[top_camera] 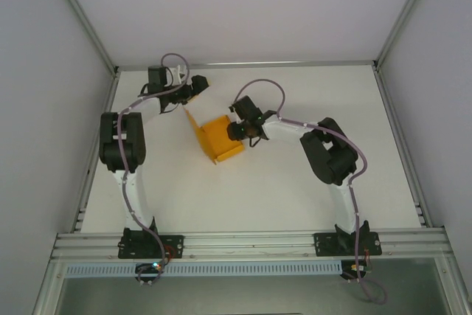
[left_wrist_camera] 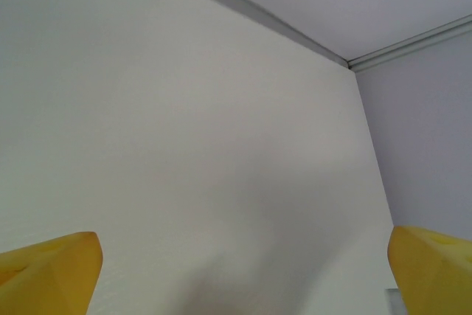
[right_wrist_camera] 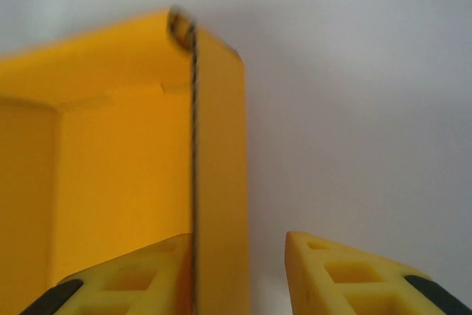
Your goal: Assemble paper box
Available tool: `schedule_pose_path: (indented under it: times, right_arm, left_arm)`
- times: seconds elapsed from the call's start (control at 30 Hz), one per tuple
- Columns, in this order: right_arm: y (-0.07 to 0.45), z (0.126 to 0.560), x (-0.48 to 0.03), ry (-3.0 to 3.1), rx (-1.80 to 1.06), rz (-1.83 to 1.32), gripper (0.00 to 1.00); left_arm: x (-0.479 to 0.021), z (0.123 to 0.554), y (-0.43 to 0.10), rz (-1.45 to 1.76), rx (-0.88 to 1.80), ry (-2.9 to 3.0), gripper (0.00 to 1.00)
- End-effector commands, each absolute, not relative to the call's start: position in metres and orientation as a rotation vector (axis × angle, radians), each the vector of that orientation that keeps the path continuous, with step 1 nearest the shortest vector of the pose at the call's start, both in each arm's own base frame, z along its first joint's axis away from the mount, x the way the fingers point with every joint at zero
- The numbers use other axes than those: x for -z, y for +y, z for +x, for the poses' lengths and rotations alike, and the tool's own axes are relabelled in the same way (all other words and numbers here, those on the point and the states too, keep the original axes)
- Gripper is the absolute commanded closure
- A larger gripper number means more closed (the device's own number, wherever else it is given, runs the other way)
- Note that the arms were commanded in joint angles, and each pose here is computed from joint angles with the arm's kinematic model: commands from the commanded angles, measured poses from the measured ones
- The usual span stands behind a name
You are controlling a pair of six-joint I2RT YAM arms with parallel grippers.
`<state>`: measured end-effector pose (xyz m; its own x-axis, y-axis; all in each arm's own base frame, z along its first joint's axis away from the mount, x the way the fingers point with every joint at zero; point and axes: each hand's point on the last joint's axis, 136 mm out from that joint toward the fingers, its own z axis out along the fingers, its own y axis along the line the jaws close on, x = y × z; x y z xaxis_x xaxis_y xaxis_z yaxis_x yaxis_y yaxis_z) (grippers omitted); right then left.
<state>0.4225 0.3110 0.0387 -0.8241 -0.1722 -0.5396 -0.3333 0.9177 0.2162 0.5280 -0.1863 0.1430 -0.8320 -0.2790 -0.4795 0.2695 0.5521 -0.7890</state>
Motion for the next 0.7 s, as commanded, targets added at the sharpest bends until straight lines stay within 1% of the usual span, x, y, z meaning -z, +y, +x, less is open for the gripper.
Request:
schedule_pose_path:
  times: [0.0, 0.1, 0.23, 0.27, 0.33, 0.4, 0.43, 0.5, 0.53, 0.6, 0.67]
  right_arm:
    - [0.293, 0.397, -0.06, 2.564, -0.373, -0.219, 0.63]
    - [0.289, 0.358, -0.057, 2.623, -0.407, -0.064, 0.63]
    - [0.315, 0.299, -0.059, 2.662, -0.498, -0.08, 0.61]
    - [0.321, 0.288, -0.061, 2.673, -0.518, -0.076, 0.61]
    - [0.331, 0.273, -0.067, 2.678, -0.555, -0.094, 0.56]
    - [0.323, 0.273, -0.075, 2.651, -0.497, -0.106, 0.54]
    - [0.309, 0.279, -0.083, 2.616, -0.417, -0.094, 0.52]
    - [0.285, 0.297, -0.099, 2.529, -0.28, -0.122, 0.43]
    - [0.277, 0.307, -0.109, 2.491, -0.24, -0.163, 0.42]
    - [0.271, 0.33, -0.12, 2.437, -0.222, -0.27, 0.42]
    - [0.271, 0.352, -0.119, 2.413, -0.239, -0.358, 0.38]
  left_arm:
    - [-0.19, 0.523, -0.178, 0.086, 1.137, 2.157, 0.0]
    - [-0.203, 0.521, -0.172, 0.097, 1.063, 2.153, 0.0]
    - [-0.216, 0.513, -0.168, 0.116, 1.015, 2.154, 0.0]
    - [-0.217, 0.51, -0.167, 0.119, 1.007, 2.157, 0.0]
    - [-0.217, 0.505, -0.163, 0.116, 0.979, 2.164, 0.0]
    - [-0.216, 0.5, -0.159, 0.117, 0.944, 2.169, 0.0]
    - [-0.216, 0.496, -0.157, 0.111, 0.926, 2.175, 0.0]
    - [-0.215, 0.491, -0.153, 0.11, 0.893, 2.189, 0.0]
    - [-0.212, 0.488, -0.149, 0.101, 0.869, 2.203, 0.0]
    - [-0.21, 0.482, -0.144, 0.09, 0.83, 2.215, 0.0]
    - [-0.208, 0.478, -0.138, 0.073, 0.792, 2.219, 0.0]
